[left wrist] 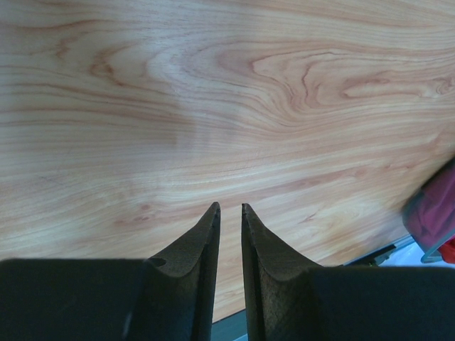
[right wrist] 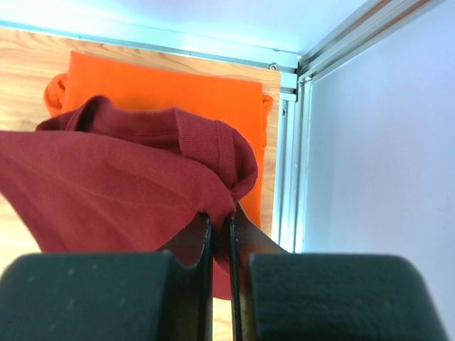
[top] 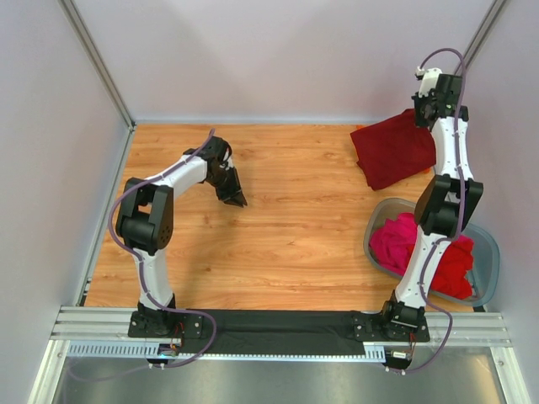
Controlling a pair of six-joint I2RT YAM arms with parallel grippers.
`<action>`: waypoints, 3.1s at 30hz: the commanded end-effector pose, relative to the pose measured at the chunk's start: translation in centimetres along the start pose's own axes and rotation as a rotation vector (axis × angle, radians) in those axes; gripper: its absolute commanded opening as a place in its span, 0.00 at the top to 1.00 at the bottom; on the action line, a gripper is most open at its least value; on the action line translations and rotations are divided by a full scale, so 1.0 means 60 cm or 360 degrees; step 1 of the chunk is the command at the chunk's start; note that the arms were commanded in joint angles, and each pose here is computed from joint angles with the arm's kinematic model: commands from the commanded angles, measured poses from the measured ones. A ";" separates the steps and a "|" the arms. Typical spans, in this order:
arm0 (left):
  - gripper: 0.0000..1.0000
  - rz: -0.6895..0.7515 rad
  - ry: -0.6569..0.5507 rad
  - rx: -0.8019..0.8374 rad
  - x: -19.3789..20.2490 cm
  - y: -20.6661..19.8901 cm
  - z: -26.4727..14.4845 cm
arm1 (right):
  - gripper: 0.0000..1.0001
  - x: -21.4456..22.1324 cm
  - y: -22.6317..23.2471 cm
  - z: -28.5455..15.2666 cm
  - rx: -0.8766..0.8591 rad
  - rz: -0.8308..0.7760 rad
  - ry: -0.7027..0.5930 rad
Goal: Fold and stack the t-shirts
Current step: Neatly place the folded tshirt to the corner
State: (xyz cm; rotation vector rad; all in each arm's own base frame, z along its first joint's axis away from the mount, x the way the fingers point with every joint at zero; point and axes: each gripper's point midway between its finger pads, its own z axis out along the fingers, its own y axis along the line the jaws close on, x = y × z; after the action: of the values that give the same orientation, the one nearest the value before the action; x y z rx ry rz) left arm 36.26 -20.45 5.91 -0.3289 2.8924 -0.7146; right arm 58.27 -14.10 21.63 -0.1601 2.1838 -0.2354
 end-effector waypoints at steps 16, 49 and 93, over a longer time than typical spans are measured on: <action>0.76 0.0020 0.0037 -0.0109 -0.005 -0.022 0.020 | 1.00 -0.023 -0.107 0.139 0.0048 0.0612 -0.0360; 0.76 0.0109 -0.0029 -0.0073 0.018 -0.038 -0.015 | 0.73 0.083 -0.110 0.145 0.0179 0.1142 -0.0153; 0.01 0.0484 -0.0715 0.0628 0.110 -0.166 -0.369 | 0.00 0.145 0.286 -0.473 -0.0316 0.1341 0.0474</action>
State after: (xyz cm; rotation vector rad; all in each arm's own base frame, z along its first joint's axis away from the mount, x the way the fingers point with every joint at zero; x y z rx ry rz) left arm 28.04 -20.56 28.43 -0.0499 2.3278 -0.9348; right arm 32.80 -1.54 30.34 0.7432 2.1704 0.3532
